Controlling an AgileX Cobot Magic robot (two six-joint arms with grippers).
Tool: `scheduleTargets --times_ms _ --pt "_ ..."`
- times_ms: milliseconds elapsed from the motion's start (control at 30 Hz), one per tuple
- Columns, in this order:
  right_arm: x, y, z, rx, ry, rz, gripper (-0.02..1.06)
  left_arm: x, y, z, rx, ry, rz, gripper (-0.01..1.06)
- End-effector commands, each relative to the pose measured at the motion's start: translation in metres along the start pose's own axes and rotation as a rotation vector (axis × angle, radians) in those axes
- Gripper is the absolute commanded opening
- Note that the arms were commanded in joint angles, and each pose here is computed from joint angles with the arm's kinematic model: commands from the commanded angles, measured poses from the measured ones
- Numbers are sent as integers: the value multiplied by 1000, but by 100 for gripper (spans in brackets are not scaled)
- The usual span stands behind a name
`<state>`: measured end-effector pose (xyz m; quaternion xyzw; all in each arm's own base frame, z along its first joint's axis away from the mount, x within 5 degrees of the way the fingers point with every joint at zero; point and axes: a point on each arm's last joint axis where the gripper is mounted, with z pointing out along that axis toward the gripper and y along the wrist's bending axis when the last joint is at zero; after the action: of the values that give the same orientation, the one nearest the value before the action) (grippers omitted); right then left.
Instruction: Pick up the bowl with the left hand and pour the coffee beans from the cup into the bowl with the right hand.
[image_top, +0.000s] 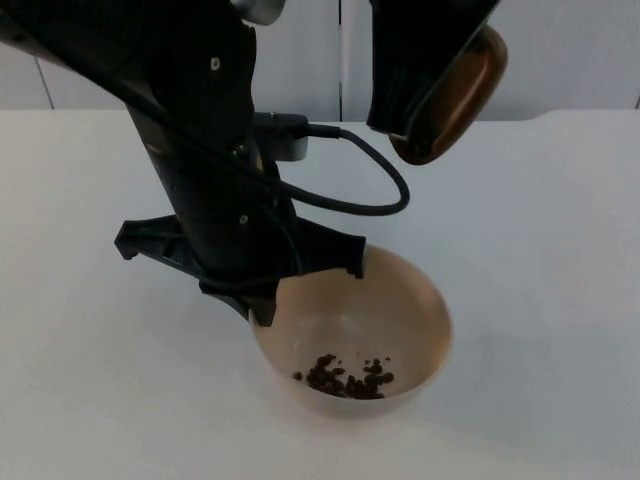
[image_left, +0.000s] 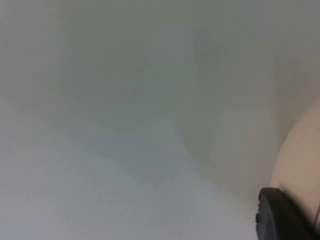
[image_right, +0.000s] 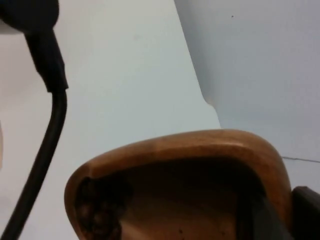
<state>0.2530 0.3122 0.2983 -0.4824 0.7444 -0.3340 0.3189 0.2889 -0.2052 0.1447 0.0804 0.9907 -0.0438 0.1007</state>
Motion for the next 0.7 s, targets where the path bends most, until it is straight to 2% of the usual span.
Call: scheduleTargets --times_ms 0,133,300,400,500,633,667 --pt "-3 10 -2 -36 -15 -16 0 -1 -2 -2 14 -14 -12 0" --pt "-1 9 -1 -61 -8 -2 0 -1 -2 -2 12 -11 -12 0" --pt "6 -2 2 -105 15 57 0 -1 -2 -2 12 -11 -12 0" --pt "16 -10 12 -187 59 136 0 -1 -2 -2 12 -11 -12 0" --pt "21 -15 16 -231 81 180 0 -1 -2 -2 12 -11 -12 0" --pt "27 -23 23 -243 103 216 0 -1 -2 -2 12 -11 -12 0" --pt "31 -27 25 -274 114 248 0 -1 -2 -2 12 -11 -12 0"
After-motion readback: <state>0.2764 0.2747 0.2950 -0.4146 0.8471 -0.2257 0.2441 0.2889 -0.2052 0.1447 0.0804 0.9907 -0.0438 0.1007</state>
